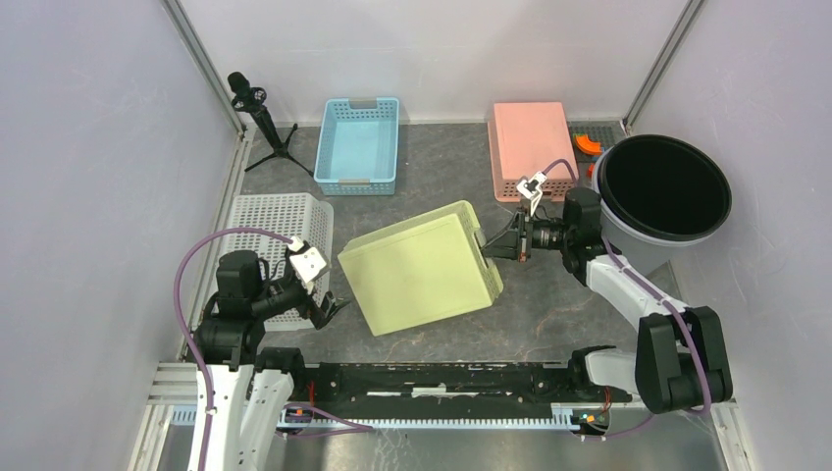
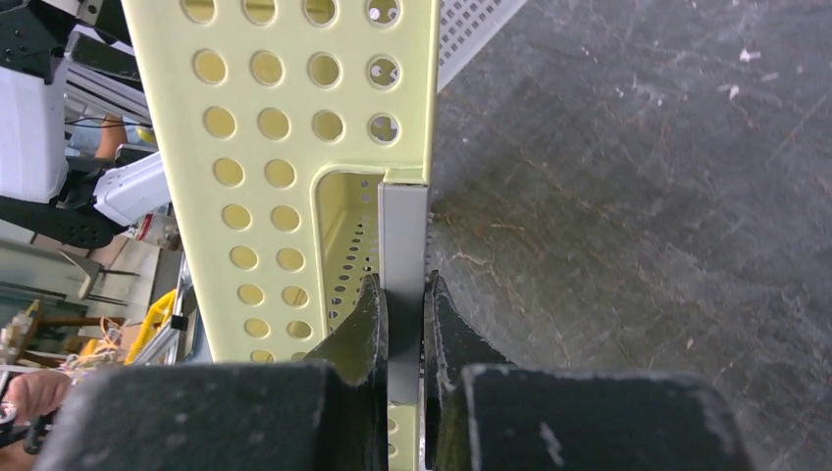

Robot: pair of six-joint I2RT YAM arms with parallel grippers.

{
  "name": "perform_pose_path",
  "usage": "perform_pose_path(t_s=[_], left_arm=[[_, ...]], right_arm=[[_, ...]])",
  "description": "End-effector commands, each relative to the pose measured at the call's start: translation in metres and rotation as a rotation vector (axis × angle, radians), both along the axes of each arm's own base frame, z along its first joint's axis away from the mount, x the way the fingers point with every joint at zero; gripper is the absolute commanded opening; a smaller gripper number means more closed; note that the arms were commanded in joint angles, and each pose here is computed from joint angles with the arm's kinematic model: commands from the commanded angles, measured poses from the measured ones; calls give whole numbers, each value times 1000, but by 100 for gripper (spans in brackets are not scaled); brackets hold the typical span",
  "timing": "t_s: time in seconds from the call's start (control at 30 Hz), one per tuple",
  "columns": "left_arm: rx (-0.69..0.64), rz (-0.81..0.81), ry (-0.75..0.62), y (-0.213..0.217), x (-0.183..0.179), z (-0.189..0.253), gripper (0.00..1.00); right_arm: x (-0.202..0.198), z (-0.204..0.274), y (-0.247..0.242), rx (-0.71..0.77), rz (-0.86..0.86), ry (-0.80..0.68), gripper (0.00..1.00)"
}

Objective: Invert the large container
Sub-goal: Turn the container upside down at the center of the board.

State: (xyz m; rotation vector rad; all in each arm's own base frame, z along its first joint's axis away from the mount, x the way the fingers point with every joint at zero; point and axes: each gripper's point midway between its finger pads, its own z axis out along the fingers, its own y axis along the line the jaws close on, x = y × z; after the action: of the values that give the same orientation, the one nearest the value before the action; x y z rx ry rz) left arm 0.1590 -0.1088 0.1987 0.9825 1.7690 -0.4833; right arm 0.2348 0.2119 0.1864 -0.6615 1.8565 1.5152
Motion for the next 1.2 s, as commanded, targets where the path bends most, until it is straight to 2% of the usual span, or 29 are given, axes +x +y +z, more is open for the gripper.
perform_pose_path(t_s=[0.0, 0.6, 1.17], left_arm=[[0, -30, -45, -2, -1, 9, 100], [-1, -30, -44, -3, -1, 9, 100], [-2, -37, -44, -3, -1, 8, 100]], right_arm=[[10, -6, -6, -39, -32, 4, 0], [27, -45, -18, -151, -106, 45, 0], [32, -78, -14, -136, -74, 94, 3]])
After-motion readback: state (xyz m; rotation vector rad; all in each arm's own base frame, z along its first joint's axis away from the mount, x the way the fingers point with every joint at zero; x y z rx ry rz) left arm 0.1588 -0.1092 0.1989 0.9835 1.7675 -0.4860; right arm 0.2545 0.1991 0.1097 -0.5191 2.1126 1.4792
